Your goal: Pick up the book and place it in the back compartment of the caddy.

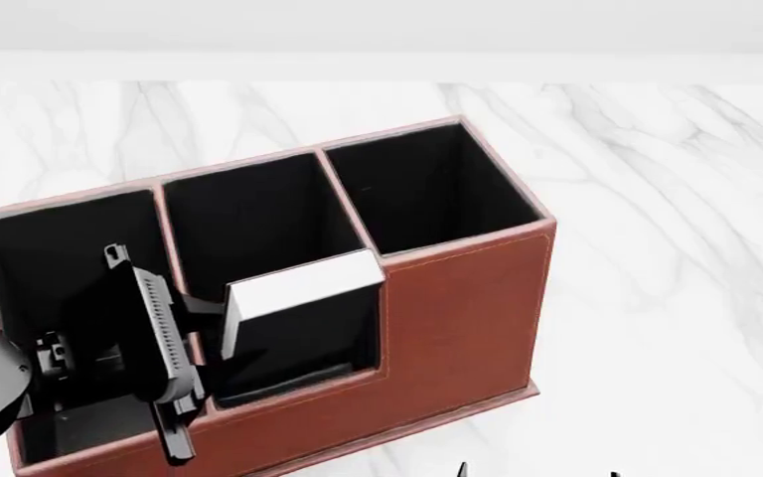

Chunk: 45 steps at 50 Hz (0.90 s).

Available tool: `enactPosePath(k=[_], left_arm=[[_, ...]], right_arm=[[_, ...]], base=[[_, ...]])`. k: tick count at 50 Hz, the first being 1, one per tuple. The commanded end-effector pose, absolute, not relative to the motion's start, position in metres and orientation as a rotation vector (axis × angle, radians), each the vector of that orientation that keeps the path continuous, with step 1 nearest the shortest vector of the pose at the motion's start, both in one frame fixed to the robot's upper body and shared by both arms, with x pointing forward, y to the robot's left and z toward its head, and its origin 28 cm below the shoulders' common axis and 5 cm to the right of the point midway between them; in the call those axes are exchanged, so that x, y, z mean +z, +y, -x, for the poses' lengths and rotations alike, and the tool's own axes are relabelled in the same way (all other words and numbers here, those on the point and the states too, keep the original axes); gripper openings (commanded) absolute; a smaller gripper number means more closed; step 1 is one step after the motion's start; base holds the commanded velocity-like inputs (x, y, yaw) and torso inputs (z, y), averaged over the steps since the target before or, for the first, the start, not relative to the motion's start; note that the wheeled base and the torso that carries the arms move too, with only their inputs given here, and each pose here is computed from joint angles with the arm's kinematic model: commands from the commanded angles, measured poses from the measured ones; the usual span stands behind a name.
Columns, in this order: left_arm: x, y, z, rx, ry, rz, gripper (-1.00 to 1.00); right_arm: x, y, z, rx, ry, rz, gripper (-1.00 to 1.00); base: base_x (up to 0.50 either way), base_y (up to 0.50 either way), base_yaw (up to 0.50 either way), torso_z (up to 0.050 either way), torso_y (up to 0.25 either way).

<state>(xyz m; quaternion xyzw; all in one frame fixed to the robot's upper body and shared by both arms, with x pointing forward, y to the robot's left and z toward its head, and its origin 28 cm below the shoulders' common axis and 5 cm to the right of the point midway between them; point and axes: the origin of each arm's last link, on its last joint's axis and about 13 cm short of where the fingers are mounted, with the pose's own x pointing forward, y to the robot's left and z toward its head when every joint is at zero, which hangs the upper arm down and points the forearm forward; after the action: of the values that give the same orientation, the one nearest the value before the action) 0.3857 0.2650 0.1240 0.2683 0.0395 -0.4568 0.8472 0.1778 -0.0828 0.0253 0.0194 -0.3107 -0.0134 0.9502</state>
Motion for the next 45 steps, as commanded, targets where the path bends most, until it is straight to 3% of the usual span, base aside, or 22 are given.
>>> enactPosePath(k=[1,42,43,45], left_arm=[[0.129,0.261,-0.397,-0.939,0.041,-0.507,-1.00],[0.114,0.273,-0.404,-0.865,0.111,-0.476,-1.00],[0.114,0.273,-0.404,-0.868,0.115,-0.477,1.00],[0.112,0.272,-0.403,-0.860,0.122,-0.468,1.00]], right_arm=[[0.025,-0.083,-0.178,-0.029,-0.630,-0.041,1.00],[0.022,-0.082,-0.181,-0.030,-0.620,-0.035,1.00],[0.022,-0.082,-0.181,-0.030,-0.620,-0.035,1.00],[0.022,-0.082,-0.181,-0.031,-0.619,-0.035,1.00]], base=[[0.00,0.00,0.00,0.000,0.000],[0.00,0.00,0.00,0.000,0.001],[0.00,0.00,0.00,0.000,0.010],[0.00,0.00,0.00,0.000,0.000]])
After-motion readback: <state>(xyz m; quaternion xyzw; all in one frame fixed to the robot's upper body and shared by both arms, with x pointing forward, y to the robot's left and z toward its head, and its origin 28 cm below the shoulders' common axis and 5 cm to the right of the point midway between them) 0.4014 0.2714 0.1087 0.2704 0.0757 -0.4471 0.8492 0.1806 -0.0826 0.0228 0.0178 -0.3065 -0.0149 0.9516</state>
